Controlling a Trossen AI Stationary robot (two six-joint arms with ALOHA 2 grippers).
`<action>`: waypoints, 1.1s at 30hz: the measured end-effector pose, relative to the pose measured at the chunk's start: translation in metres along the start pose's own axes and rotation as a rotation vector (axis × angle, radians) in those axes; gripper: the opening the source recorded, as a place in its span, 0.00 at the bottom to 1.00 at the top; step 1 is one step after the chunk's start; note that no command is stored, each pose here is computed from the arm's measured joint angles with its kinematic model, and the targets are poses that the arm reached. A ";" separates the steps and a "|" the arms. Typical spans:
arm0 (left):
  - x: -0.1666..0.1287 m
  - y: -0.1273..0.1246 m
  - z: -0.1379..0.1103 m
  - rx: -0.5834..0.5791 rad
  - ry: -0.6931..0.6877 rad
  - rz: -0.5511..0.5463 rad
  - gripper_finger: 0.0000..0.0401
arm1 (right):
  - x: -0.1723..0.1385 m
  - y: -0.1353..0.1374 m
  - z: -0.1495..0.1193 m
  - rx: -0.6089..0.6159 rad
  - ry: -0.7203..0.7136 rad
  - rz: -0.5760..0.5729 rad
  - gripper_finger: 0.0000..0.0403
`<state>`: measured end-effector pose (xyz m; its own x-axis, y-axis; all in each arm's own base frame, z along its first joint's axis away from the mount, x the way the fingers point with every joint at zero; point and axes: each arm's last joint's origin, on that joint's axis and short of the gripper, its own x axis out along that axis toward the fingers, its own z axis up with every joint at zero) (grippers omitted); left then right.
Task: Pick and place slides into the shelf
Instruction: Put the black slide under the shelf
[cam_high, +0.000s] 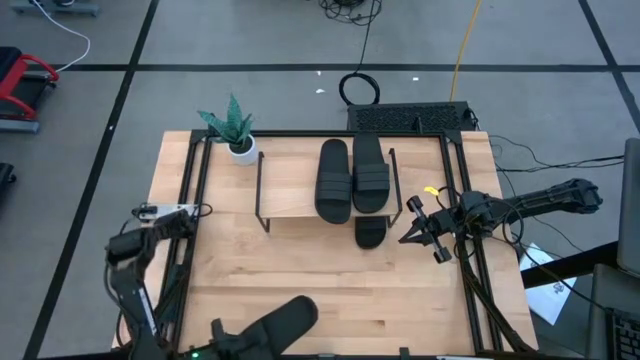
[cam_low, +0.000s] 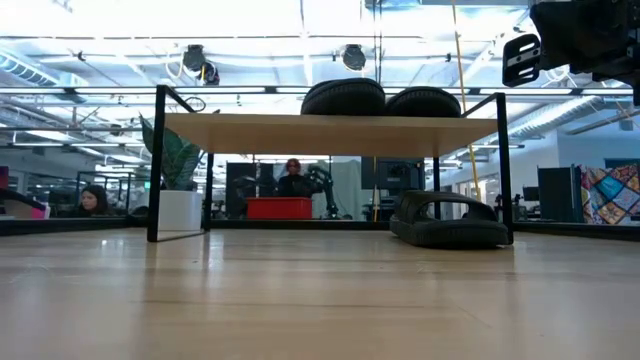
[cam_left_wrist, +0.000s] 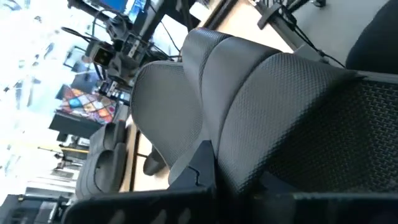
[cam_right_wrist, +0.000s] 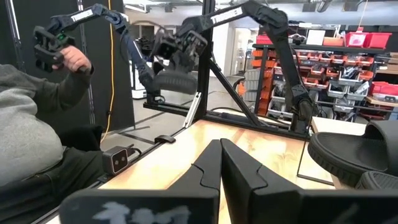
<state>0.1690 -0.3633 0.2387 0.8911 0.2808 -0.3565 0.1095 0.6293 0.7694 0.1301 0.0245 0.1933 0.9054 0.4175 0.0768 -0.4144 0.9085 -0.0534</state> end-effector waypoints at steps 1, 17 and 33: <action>0.001 0.006 0.002 -0.001 0.004 -0.013 0.00 | 0.000 0.000 0.000 0.000 0.000 0.000 0.00; 0.072 0.066 0.066 0.150 -0.517 -0.832 0.00 | 0.000 0.000 0.000 -0.008 0.000 0.002 0.00; 0.062 0.141 0.078 0.334 -0.654 -0.307 0.00 | 0.000 0.000 0.000 -0.010 -0.003 0.004 0.00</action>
<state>0.2741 -0.3133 0.3667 0.8660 -0.4179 -0.2746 0.4263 0.3299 0.8423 0.1300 0.0246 0.1936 0.9036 0.4209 0.0798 -0.4168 0.9068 -0.0635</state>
